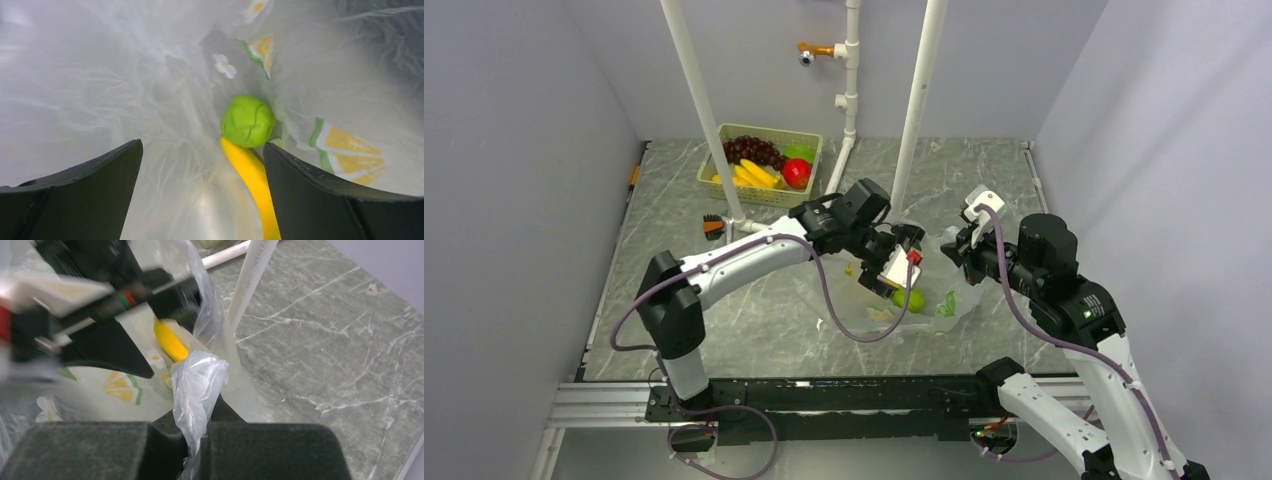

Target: Place the fake fruits into the plastic bag and tie a complex knot

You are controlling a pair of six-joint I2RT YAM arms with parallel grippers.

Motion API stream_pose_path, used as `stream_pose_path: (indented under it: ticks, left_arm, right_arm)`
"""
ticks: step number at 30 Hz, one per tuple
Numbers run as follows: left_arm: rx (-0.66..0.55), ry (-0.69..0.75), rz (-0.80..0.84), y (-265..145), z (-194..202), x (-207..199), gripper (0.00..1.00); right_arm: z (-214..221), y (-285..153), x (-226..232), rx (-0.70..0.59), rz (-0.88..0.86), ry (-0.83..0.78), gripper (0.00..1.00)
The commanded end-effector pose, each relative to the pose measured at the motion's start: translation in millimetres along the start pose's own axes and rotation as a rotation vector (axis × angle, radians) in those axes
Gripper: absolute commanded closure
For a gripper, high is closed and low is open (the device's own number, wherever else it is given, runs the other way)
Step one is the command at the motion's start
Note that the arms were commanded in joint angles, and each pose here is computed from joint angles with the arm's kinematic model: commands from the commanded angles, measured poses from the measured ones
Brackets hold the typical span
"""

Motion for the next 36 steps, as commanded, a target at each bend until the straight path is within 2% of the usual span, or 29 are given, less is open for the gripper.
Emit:
stream_pose_path:
  ticks: [1,7,9,10,11,12,14,16,19,22,25,27,31,36]
  left_arm:
    - [-0.229,0.054,-0.135,-70,-81,29,0.05]
    - [-0.479,-0.089,-0.286,-157,-145,60,0.05]
    - [-0.529,-0.29,-0.369,-190,-141,80,0.05]
    - [-0.525,-0.341,-0.429,-204,-131,93,0.05]
    - [-0.534,-0.488,-0.47,-216,-118,102,0.06]
    - [-0.519,-0.574,-0.519,-225,-99,110,0.07]
    - [-0.463,-0.717,-0.619,-239,-55,120,0.1]
    - [-0.321,-0.863,-0.821,-250,3,129,0.12]
    - [-0.068,-1.031,-0.987,-253,86,125,0.13]
    - [0.182,-1.107,-1.09,-251,152,118,0.12]
    - [0.327,-1.148,-1.124,-245,202,114,0.09]
    - [0.382,-1.174,-1.155,-244,225,119,0.07]
    - [0.442,-1.312,-1.248,-232,268,118,0.1]
    - [0.489,-1.332,-1.298,-223,302,112,0.16]
  right_arm:
    - [-2,6,-5,-0.013,0.026,0.019,1.0]
    - [8,9,-8,0.016,0.043,0.031,1.0]
    - [11,9,-8,0.025,0.046,0.03,1.0]
    - [13,9,-8,0.03,0.049,0.029,1.0]
    - [14,8,-9,0.036,0.053,0.029,1.0]
    - [16,8,-10,0.041,0.06,0.029,1.0]
    - [19,6,-11,0.048,0.07,0.03,1.0]
    - [20,5,-11,0.053,0.075,0.034,1.0]
    - [19,4,-12,0.058,0.081,0.035,1.0]
    - [16,3,-14,0.056,0.095,0.031,1.0]
    - [15,3,-14,0.063,0.096,0.031,1.0]
    - [14,3,-14,0.064,0.096,0.03,1.0]
    - [14,4,-16,0.075,0.106,0.031,1.0]
    - [12,6,-18,0.083,0.109,0.024,1.0]
Point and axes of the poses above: each gripper's point midway between its finger pads, its own y axis out along the fingers, its own x axis along the line the jaws close on, z = x × y, the point moved 3 cm from there along -y, back along the fingers, and after that the axes turned 7 degrees about y, right-handed, at the moved point
